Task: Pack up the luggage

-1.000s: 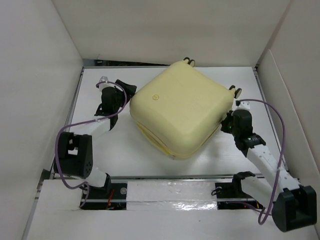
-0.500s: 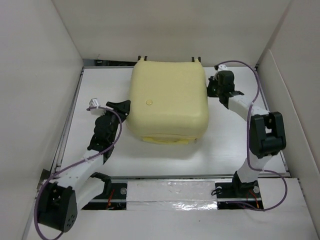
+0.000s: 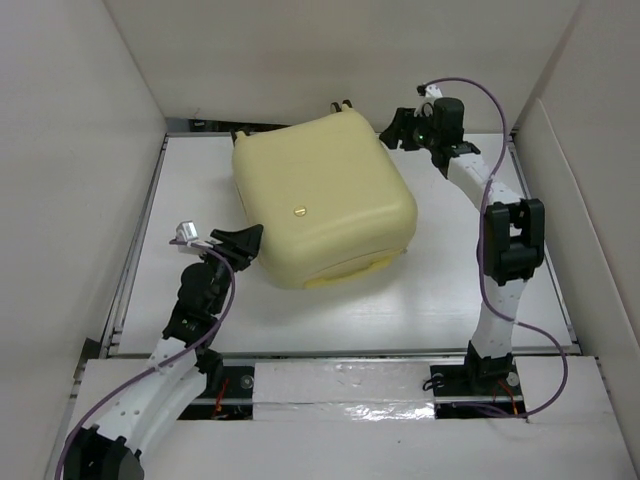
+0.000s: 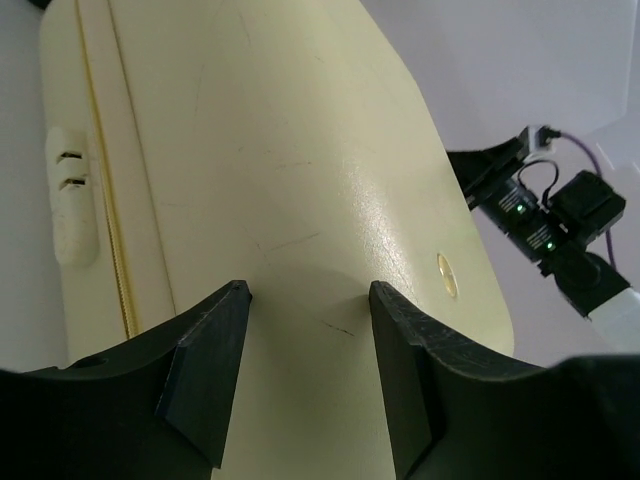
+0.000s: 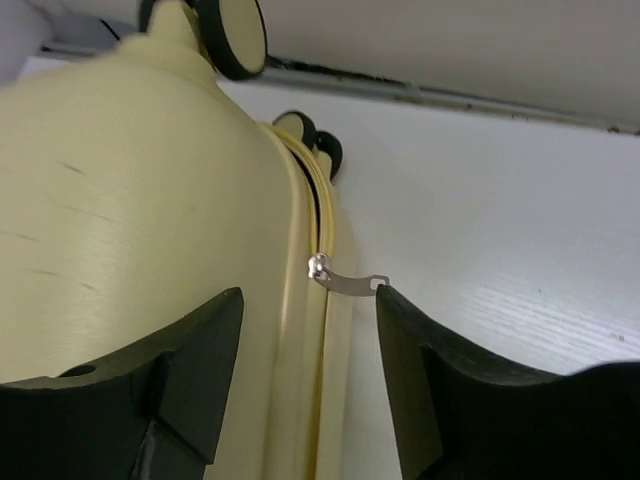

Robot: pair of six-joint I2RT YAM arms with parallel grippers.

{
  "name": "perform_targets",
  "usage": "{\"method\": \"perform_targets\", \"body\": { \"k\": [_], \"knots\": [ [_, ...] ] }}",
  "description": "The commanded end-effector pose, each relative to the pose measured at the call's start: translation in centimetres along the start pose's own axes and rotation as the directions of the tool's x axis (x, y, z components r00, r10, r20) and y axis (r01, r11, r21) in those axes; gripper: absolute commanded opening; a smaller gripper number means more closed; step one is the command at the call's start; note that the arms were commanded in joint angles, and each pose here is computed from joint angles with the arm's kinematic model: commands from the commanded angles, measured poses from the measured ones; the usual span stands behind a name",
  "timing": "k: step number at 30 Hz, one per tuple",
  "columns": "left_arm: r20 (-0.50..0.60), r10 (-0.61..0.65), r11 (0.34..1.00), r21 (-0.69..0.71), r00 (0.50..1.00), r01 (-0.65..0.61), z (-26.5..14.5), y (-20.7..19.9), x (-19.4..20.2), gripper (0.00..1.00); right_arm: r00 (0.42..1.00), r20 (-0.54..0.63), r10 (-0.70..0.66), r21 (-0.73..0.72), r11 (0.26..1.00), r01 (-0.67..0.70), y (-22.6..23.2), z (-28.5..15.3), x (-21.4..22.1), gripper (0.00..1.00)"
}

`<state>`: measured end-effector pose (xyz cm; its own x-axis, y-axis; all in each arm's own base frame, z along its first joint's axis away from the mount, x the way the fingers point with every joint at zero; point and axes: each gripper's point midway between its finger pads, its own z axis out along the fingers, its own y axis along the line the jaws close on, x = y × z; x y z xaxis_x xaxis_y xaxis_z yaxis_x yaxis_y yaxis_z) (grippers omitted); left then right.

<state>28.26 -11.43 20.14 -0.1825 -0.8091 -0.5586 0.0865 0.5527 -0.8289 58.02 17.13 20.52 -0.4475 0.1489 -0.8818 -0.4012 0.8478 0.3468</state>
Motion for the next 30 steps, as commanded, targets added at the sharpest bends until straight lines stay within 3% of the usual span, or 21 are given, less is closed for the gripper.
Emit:
{"method": "perform_targets", "body": {
  "k": [1, 5, 7, 8, 9, 10, 12, 13, 14, 17, 18, 19, 20, 22, 30],
  "knots": [
    [-0.194, 0.056, 0.998, 0.024, 0.979, -0.053, -1.9, -0.1, 3.7, 0.49, 0.998, 0.048, -0.035, -0.262, 0.964, 0.046, 7.7, -2.7, -4.1, 0.71],
    [-0.139, 0.075, 0.993, 0.099, 0.987, -0.061, -2.5, -3.5, 1.2, 0.56, 0.988, 0.152, -0.030, -0.295, 0.953, 0.074, 6.7, -8.4, -6.9, 0.80],
    [-0.105, 0.075, 0.992, 0.107, 0.992, -0.064, -2.9, -3.9, 0.3, 0.56, 0.986, 0.165, -0.018, -0.282, 0.957, 0.064, 5.2, -11.1, -4.8, 0.81],
    [-0.086, 0.082, 0.992, 0.103, 0.993, -0.073, -3.0, -4.0, -0.2, 0.57, 0.969, 0.243, -0.052, -0.278, 0.953, 0.121, 7.0, -14.9, -6.5, 0.78],
    [-0.075, 0.082, 0.992, 0.100, 0.994, -0.074, -3.1, -4.0, -0.5, 0.56, 0.963, 0.262, -0.057, -0.273, 0.953, 0.131, 7.6, -16.5, -5.7, 0.67],
    [-0.067, 0.084, 0.995, 0.062, 0.994, -0.080, -3.1, -3.2, -0.5, 0.55, 0.945, 0.318, -0.074, -0.257, 0.953, 0.161, 8.2, -18.1, -5.6, 0.29],
    [-0.067, 0.066, 0.998, 0.001, 0.996, -0.066, -3.1, -1.6, -0.2, 0.52, 0.939, 0.331, -0.092, -0.258, 0.948, 0.184, 10.7, -21.7, -0.2, 0.00],
    [-0.063, 0.054, 0.996, -0.062, 0.997, -0.058, -3.1, 0.0, 0.0, 0.50, 0.927, 0.359, -0.107, -0.231, 0.952, 0.199, 11.1, -22.5, 1.1, 0.00],
    [-0.070, 0.042, 0.995, -0.091, 0.997, -0.049, -3.1, 1.1, 0.6, 0.46, 0.955, 0.284, -0.089, -0.244, 0.956, 0.162, 11.3, -22.4, 7.0, 0.00],
    [-0.069, 0.027, 0.990, -0.136, 0.997, -0.037, -3.4, 2.5, 1.0, 0.43, 0.919, 0.382, -0.102, -0.222, 0.955, 0.198, 12.0, -25.3, 9.6, 0.00],
    [-0.064, 0.023, 0.989, -0.146, 0.998, -0.033, -3.5, 2.7, 0.9, 0.42, 0.937, 0.339, -0.087, -0.214, 0.962, 0.166, 11.1, -25.3, 12.6, 0.06],
    [-0.061, 0.026, 0.984, -0.173, 0.998, -0.036, -3.6, 3.4, 0.9, 0.42, 0.931, 0.353, -0.091, -0.201, 0.965, 0.170, 10.8, -26.0, 12.9, 0.28],
    [-0.059, 0.027, 0.981, -0.190, 0.998, -0.038, -3.7, 3.9, 1.0, 0.41, 0.934, 0.346, -0.089, -0.222, 0.959, 0.174, 11.0, -26.1, 13.6, 0.37],
    [-0.042, 0.014, 0.971, -0.236, 0.999, -0.024, -3.9, 5.0, 0.9, 0.39, 0.938, 0.337, -0.083, -0.227, 0.960, 0.166, 10.7, -26.1, 14.9, 0.46],
    [-0.115, 0.039, 0.963, -0.260, 0.993, -0.068, -3.7, 5.9, 2.3, 0.36, 0.951, 0.293, -0.095, -0.146, 0.979, 0.142, 8.1, -24.7, 16.0, 0.43]
  ]
}}
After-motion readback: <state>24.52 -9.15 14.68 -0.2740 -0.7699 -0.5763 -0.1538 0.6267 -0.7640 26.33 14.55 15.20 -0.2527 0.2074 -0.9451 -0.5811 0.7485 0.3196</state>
